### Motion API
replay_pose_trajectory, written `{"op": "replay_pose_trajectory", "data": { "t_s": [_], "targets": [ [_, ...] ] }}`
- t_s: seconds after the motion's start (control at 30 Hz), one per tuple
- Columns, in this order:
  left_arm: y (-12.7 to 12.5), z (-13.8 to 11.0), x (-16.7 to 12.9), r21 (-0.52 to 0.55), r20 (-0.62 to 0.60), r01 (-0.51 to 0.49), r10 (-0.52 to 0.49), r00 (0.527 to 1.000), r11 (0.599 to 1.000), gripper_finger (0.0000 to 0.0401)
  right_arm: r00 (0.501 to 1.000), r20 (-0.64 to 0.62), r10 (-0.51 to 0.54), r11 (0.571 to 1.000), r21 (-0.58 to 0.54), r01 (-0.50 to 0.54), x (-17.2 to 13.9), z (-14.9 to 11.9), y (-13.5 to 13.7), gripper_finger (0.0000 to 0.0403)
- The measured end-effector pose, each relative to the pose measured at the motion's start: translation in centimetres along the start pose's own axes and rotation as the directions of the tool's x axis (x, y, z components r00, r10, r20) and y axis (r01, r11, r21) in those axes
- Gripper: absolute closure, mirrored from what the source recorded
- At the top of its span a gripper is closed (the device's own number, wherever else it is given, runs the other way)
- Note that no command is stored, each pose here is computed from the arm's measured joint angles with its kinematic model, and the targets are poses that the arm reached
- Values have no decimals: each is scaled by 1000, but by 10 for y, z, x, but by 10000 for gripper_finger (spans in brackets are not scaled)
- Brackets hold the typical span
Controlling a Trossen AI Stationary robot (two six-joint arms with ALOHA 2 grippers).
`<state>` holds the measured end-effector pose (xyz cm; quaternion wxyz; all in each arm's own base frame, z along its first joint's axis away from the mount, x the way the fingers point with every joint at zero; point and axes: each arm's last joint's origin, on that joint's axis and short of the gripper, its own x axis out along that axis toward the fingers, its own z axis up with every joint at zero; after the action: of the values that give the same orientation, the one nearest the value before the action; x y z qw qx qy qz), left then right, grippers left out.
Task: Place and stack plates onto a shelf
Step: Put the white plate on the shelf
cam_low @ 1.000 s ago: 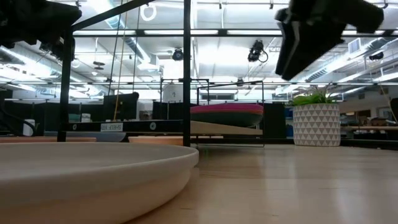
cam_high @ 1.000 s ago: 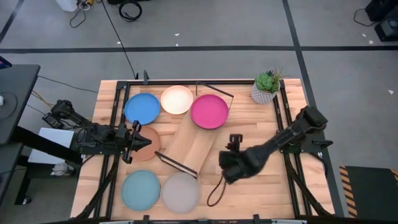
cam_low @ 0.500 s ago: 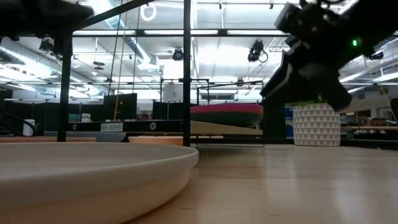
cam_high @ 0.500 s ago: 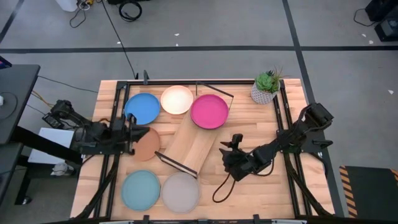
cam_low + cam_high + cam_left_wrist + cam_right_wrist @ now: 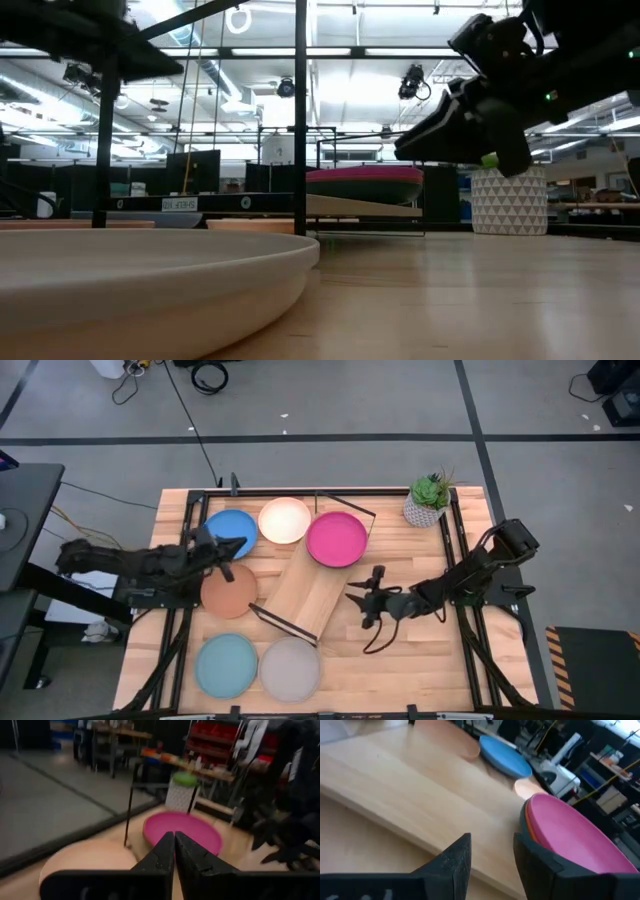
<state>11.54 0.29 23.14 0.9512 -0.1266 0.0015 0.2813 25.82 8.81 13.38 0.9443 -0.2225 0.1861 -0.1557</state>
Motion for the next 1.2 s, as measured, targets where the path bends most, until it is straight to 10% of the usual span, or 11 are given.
{"op": "replay_pose_trajectory", "data": {
  "t_s": [0.73,1.2],
  "targets": [
    [45,-36,74,-90,-410,-153,104,906,984,383,990,85,114,989,89,-121,-4,-3,0,261],
    [44,-34,138,256,-516,-128,247,820,958,383,991,76,111,992,51,-115,-4,-4,1,261]
  ]
}}
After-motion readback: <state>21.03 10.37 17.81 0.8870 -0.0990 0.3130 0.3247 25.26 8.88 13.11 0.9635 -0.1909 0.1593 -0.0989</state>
